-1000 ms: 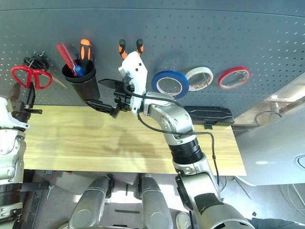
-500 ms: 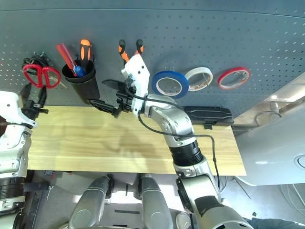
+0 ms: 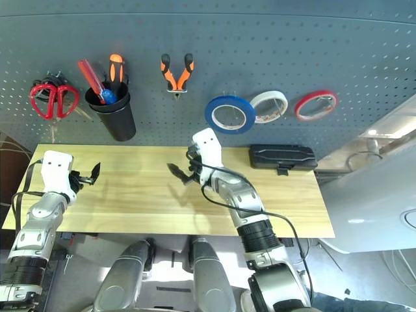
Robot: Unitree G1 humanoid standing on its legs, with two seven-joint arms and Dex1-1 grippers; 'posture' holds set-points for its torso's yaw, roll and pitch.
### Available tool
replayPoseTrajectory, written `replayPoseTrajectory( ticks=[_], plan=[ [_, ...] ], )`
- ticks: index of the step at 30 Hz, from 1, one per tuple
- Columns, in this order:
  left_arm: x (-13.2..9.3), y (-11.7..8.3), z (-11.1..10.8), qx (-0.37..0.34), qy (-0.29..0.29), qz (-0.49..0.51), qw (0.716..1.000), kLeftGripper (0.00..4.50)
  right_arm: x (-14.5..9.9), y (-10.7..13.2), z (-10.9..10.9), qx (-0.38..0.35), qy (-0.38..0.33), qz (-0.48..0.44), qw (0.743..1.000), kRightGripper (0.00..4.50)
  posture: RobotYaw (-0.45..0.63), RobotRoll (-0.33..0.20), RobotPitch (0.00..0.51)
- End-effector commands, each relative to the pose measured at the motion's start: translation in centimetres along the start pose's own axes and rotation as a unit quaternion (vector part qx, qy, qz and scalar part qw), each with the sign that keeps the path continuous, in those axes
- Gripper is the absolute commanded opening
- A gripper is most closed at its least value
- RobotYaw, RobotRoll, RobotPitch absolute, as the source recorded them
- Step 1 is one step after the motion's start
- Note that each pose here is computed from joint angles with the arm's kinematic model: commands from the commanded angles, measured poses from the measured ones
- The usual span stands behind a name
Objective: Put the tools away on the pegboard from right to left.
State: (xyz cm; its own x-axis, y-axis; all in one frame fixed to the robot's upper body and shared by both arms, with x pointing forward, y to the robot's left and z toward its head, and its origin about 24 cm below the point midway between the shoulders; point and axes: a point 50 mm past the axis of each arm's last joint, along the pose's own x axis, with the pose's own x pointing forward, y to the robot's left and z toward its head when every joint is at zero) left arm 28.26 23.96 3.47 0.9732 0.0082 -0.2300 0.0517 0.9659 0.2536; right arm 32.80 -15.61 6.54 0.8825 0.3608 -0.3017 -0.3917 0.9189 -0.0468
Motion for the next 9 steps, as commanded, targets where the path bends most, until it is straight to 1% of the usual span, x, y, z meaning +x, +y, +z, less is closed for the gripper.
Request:
replayPoseTrajectory(
  ticks=[1, 2, 4, 9],
  plan=[
    [0.4, -0.8, -0.5, -0.001, 0.016, -0.008, 1.000, 4.45, -1.1, -4.1, -1.5, 0.026, 0.016, -0.130, 0.991, 4.50, -0.04, 0.000, 0.282],
    [0.7, -1.1, -0.3, -0.001, 0.014, -0.011, 1.000, 4.45, -1.4, -5.0, -1.6, 0.034, 0.018, -0.152, 0.988, 4.50, -0.05, 0.000, 0.282],
    [1.1, -1.2, 0.1, 0.001, 0.013, -0.012, 1.000, 4.45, -1.7, -6.2, -1.7, 0.045, 0.019, -0.168, 0.985, 4.50, -0.06, 0.000, 0.283],
    [1.8, -0.9, 0.5, 0.006, 0.019, 0.005, 1.000, 4.45, -1.9, -7.8, -1.5, 0.046, 0.031, -0.157, 0.986, 4.50, -0.07, 0.000, 0.275]
  ],
)
